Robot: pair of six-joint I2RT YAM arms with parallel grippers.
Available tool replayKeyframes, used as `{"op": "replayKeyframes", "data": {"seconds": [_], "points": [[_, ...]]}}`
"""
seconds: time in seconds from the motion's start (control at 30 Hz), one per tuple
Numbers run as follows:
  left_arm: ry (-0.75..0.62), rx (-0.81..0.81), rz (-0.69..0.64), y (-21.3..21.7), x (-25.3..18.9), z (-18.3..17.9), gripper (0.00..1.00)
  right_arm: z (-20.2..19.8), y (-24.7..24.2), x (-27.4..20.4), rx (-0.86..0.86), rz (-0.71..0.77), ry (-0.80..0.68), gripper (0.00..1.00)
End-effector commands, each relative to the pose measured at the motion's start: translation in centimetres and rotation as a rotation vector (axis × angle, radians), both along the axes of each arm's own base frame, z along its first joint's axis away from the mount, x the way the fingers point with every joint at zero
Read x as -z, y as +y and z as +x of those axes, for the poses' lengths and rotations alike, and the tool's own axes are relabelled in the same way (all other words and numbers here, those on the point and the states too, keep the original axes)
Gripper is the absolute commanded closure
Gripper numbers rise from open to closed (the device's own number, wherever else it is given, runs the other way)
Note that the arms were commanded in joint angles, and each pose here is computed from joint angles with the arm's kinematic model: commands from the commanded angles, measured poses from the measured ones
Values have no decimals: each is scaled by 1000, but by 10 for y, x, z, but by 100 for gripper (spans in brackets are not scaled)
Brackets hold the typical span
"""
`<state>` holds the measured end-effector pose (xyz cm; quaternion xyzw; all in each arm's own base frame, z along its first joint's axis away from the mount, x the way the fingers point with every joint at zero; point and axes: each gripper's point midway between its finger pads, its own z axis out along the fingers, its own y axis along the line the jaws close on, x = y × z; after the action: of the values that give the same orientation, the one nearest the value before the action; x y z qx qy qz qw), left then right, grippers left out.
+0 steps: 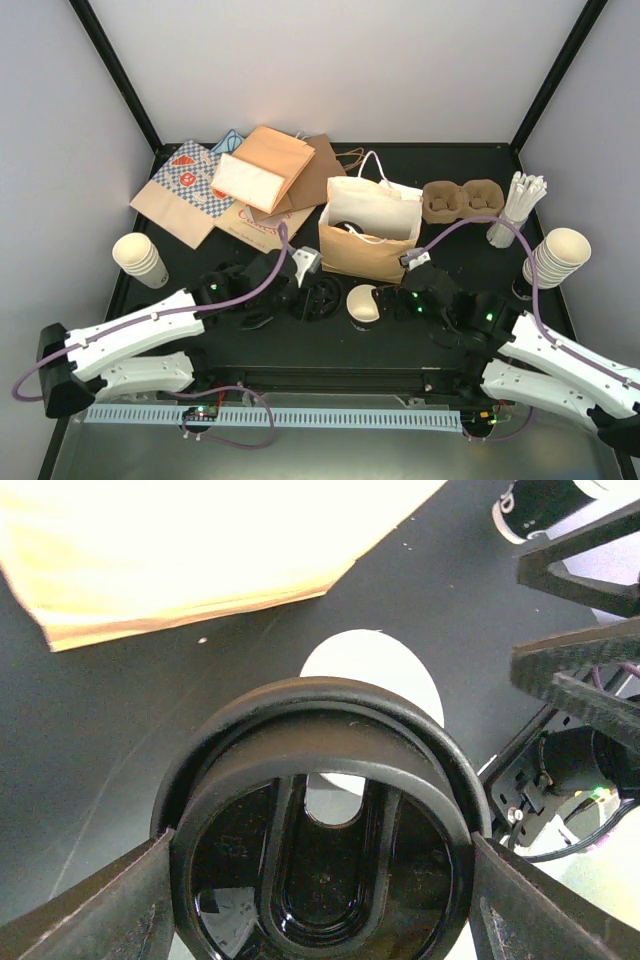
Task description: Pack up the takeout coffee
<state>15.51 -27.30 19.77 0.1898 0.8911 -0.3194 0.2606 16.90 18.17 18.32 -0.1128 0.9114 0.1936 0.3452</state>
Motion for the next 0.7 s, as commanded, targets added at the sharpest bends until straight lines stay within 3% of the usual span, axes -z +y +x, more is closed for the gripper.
{"op": "replayKeyframes", "data": {"seconds": [0.0,0.2,0.43,0.67], "points": [[-121,53,-32,-30,-16,9,27,0,-11,13,94,8,88,0],[-142,84,65,-51,2,13,27,5,-24,6,157,29,77,0],[-178,153,57,-77,-4,2,27,6,-32,0,189,44,59,0],[-244,192,252,-92,10,3,27,6,-35,-3,210,49,58,0]]}}
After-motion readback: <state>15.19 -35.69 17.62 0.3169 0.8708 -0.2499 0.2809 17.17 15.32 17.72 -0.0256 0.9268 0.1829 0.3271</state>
